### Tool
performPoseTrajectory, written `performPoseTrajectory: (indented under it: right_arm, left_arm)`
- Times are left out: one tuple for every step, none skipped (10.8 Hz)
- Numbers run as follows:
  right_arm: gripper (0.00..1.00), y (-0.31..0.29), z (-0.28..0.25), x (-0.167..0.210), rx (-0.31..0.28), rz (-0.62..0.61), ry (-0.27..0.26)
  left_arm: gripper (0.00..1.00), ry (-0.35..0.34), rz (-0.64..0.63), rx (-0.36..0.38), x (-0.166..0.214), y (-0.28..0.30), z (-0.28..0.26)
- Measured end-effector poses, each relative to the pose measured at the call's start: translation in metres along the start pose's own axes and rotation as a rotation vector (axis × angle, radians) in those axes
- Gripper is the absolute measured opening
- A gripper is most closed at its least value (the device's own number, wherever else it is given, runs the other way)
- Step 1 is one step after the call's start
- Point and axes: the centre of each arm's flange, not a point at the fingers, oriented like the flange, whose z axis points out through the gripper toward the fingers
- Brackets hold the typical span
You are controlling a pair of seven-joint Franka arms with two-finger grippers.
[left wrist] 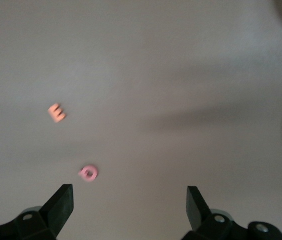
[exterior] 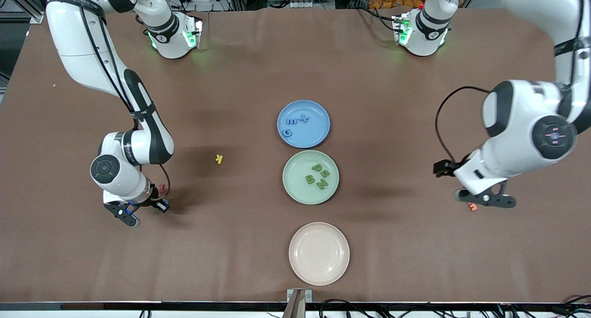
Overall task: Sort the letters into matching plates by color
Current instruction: 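Withdraw the left gripper from the plate while the right gripper lifts the a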
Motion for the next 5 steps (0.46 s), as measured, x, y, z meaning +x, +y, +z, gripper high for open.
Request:
performPoseTrajectory:
  right_arm:
    - [0.27, -0.004, -0.007, -0.001, -0.005, -0.010, -0.006]
    - [0.27, -0.007, -0.011, -0.002, -0.004, -0.015, -0.008]
    - [0.27, -0.011, -0.016, -0.003, 0.001, -0.028, -0.006]
    - [0.27, -0.018, -0.020, -0.007, -0.005, -0.055, -0.007]
    - [0.27, -0.027, -0.026, -0.013, -0.016, -0.085, -0.014]
  left_arm:
    - [1.00, -0.009, 0.001, -0.008, -0.008, -0.015, -0.016]
    - [1.00, -0.014, 0.009, -0.013, -0.015, -0.024, -0.032]
    - [1.00, -0.010, 0.010, -0.017, -0.023, -0.028, -0.050]
    - [1.00, 0.003, 0.009, -0.021, -0.030, -0.035, -0.066]
    - [1.00, 0.004, 0.035, -0.026, -0.039, -0.050, -0.080]
